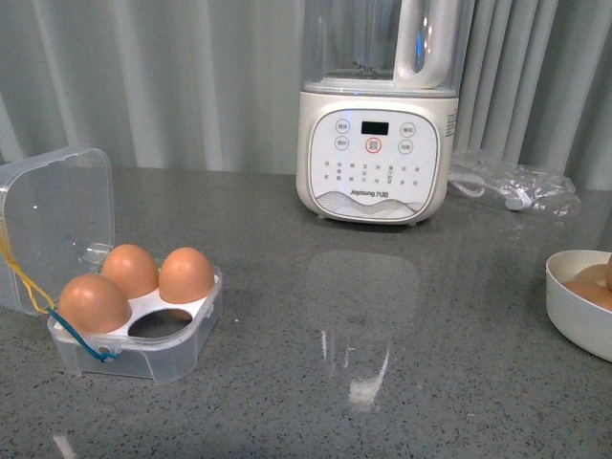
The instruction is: Put egg into box
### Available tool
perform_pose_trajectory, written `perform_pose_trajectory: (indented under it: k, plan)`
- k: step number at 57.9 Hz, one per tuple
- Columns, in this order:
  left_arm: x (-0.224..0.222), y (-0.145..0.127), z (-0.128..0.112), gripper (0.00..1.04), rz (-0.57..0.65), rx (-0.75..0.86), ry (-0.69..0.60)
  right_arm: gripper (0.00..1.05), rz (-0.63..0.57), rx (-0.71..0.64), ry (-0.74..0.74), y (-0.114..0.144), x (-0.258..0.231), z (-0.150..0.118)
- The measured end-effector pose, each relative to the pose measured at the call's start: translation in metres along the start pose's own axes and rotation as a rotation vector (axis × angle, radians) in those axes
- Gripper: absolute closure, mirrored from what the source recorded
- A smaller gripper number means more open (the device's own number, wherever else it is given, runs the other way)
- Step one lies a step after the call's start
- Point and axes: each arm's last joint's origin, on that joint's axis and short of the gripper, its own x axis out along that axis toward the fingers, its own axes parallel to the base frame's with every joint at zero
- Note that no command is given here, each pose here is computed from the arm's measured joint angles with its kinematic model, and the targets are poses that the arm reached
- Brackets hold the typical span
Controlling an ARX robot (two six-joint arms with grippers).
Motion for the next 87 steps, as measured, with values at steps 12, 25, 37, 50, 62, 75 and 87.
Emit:
perform_pose_trajectory:
  k: [12,25,37,50,62,75,87]
  plan:
    - [0.0,0.0,0.0,0.07,0.0,0.0,0.0,0.07,0.012,-0.042,0.065,0.003,0.012,-0.011]
    - [0.0,0.0,0.0,0.07,0.0,0.0,0.0,0.07,0.018,-0.072,0.106,0.002,0.011,-0.023]
    - [0.0,0.0,0.0,0.07,0.0,0.0,0.0,0.07,0.036,-0.096,0.127,0.003,0.009,-0.032]
    - [0.0,0.0,0.0,0.07,0.0,0.0,0.0,0.07,0.044,-0.101,0.116,0.003,0.01,-0.032]
    - [0.0,0.0,0.0,0.07,0.0,0.0,0.0,0.28,0.043,-0.103,0.116,0.003,0.01,-0.032]
    - [0.0,0.0,0.0,0.07,0.0,0.0,0.0,0.59,0.055,-0.104,0.116,0.005,0.01,-0.032]
    - [0.0,0.0,0.0,0.07,0.0,0.0,0.0,0.6,0.067,-0.107,0.12,0.008,0.008,-0.031]
